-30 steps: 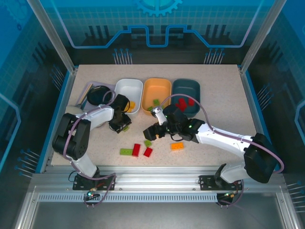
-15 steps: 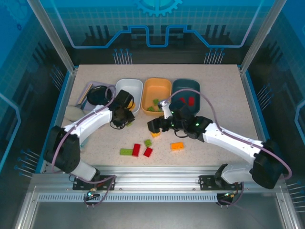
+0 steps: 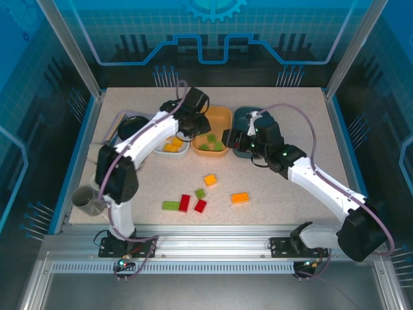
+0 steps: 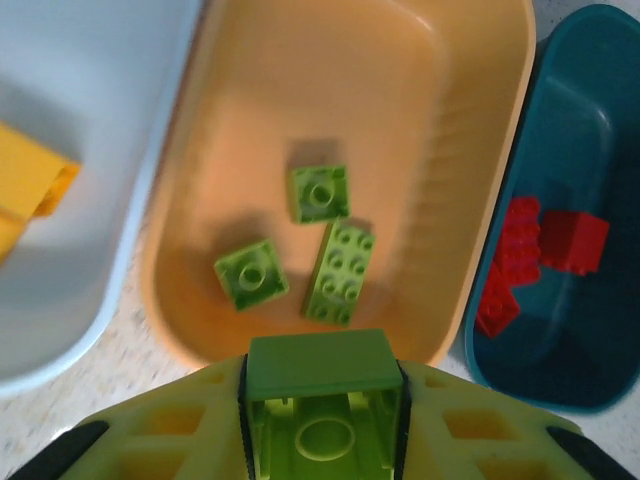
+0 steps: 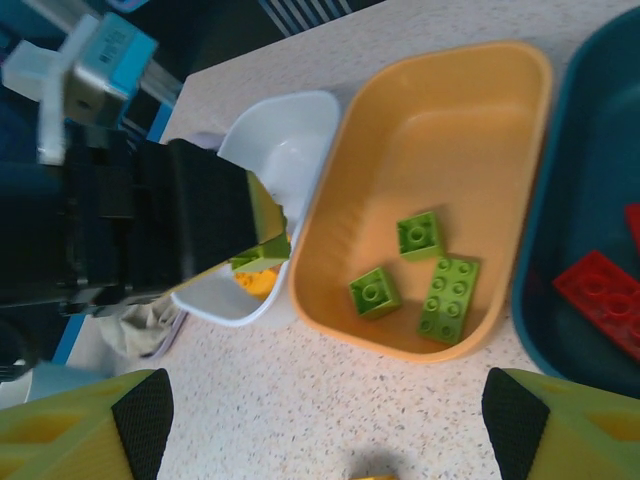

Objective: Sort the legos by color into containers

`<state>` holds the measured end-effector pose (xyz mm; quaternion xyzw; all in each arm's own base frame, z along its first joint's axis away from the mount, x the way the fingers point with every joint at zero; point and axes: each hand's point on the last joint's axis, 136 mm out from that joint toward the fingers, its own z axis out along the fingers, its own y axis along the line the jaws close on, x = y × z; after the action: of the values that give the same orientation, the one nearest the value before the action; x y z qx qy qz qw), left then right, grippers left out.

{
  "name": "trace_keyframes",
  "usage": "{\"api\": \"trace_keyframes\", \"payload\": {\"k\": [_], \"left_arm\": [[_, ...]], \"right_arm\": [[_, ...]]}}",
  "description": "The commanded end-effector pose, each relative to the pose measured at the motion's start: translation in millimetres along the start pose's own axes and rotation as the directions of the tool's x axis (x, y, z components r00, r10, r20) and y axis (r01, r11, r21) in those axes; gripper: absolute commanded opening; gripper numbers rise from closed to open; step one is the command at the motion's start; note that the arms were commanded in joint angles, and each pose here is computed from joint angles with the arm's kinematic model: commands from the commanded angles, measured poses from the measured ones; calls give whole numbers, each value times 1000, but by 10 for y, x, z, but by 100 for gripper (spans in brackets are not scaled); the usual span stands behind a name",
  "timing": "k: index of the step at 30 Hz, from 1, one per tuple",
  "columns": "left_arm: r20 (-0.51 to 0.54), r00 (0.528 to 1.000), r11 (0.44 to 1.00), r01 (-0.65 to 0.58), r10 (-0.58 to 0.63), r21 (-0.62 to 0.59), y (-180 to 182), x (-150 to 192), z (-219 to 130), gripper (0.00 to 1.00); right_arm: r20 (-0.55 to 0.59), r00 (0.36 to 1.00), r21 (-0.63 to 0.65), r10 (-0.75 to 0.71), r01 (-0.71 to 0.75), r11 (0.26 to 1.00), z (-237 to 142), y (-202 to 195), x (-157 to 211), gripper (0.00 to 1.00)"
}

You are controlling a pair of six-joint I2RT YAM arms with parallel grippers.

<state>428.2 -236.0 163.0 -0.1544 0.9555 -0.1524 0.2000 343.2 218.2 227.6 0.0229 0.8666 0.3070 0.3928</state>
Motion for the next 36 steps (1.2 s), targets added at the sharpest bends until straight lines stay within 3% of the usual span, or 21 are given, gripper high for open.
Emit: {"api": "trace_keyframes", "payload": {"k": [1,10,22,29,36], "left_arm": [[-28,996,995,-82,80,-61,-40,-73,171,35],[-47,994,961,-106,97,-254,130,-231,752,32],[-102,993,938,-83,51,-336,358,-48,1074,33],[-115,992,948,-80,46,-307,293,-17,1093,48],[-51,997,969,-74,64,-237,62,-170,747,54]], "right_arm": [[44,996,-32,82,-80,996,-16,50,-243,84],[7,995,-18,99,-98,995,-26,-49,-206,83],[-38,992,-9,119,-120,993,-3,-169,-66,84],[-71,991,3,112,-112,994,9,-185,-11,84],[-79,993,28,92,-90,996,-112,-244,72,84]]}}
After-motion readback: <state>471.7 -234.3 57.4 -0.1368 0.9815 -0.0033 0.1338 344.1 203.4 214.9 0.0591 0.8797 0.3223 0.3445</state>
